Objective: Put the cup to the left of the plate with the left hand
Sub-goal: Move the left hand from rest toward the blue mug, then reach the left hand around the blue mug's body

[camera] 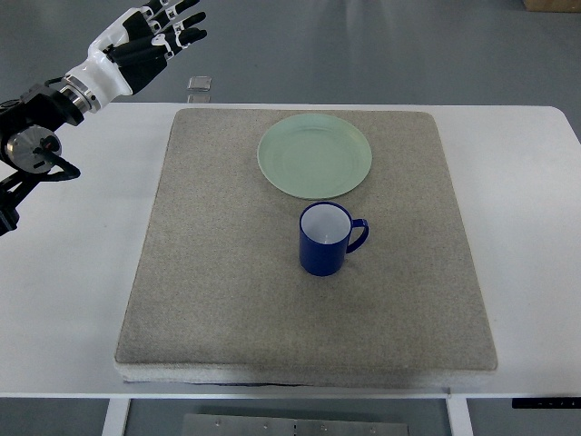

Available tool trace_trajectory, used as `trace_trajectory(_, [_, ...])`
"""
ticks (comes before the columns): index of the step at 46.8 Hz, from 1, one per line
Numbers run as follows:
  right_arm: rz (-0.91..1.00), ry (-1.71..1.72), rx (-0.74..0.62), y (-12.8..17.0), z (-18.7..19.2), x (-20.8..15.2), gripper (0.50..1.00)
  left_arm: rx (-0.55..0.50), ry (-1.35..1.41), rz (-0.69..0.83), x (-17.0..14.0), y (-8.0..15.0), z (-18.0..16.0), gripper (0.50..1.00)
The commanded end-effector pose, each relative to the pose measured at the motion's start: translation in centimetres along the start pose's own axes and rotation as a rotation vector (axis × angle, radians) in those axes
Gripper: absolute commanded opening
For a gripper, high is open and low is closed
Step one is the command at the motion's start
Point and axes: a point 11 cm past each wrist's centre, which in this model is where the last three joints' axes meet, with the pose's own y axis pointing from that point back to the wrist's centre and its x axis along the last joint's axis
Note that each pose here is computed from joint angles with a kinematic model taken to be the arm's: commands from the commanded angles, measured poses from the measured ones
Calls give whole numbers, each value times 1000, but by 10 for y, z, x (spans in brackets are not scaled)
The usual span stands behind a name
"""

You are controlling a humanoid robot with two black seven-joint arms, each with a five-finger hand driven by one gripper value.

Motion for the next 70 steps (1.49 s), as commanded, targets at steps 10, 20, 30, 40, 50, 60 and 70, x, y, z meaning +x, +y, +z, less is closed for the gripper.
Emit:
trace_trajectory(10, [1,0,0,0,0,0,934,137,-129,-147,-10,13,-19,994])
trace_trajectory(20, [1,0,0,0,0,0,934,227,-246,-179,-9,21,-35,994])
trace_trajectory(30, [-1,0,0,0,0,0,934,291,-286,-263,-28,27,-61,994])
trace_trajectory(40, [-1,0,0,0,0,0,934,337,-278,-367,-59,38,-89,994])
trace_trajectory(50, [-1,0,0,0,0,0,934,360,-260,-387,-65,48,-105,994])
trace_trajectory(60, [1,0,0,0,0,0,934,361,-214,-387,-69,59,-119,994])
trace_trajectory(70, [-1,0,0,0,0,0,934,371,-179,-406,-80,65,-133,994])
